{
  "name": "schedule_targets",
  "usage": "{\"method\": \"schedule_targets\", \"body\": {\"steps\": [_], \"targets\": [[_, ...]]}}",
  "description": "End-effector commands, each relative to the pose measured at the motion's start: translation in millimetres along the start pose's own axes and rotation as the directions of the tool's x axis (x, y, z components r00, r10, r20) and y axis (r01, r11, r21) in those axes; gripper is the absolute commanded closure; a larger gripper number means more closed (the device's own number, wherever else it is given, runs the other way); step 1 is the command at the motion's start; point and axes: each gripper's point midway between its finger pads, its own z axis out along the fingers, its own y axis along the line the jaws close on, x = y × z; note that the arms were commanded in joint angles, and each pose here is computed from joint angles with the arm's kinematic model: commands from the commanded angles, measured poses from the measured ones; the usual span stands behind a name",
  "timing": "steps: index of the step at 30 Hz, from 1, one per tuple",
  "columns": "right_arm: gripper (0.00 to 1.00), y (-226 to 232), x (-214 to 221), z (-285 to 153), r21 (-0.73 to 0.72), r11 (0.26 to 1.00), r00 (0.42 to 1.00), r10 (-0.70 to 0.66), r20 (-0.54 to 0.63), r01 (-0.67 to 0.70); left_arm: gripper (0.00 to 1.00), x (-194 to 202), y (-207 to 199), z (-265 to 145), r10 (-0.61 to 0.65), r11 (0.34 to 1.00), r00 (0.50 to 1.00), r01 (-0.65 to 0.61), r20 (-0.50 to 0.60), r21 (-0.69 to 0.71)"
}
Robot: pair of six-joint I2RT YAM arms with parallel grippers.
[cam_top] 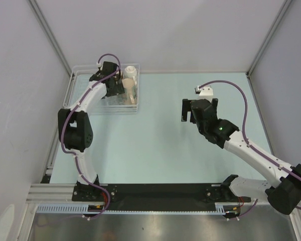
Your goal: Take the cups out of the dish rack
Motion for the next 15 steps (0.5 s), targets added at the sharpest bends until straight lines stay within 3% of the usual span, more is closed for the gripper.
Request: {"method": "schedule_targets", "body": {"steps": [1, 15], "targets": [[0.0, 2.4, -9.9, 2.1, -0.008, 1.0, 0.999, 0.023, 0.027, -0.023, 0.09, -0.8, 1.9, 8.4, -0.002, 1.0, 1.0, 0.002, -0.002, -0.023], [0.0, 4.3, -2.0, 7.3, -0.012, 0.999, 0.999, 0.045, 0.008, -0.044, 0.07, -5.8, 9.4, -0.6, 0.0, 0.999, 1.0, 0.0, 0.006, -0.052]]}}
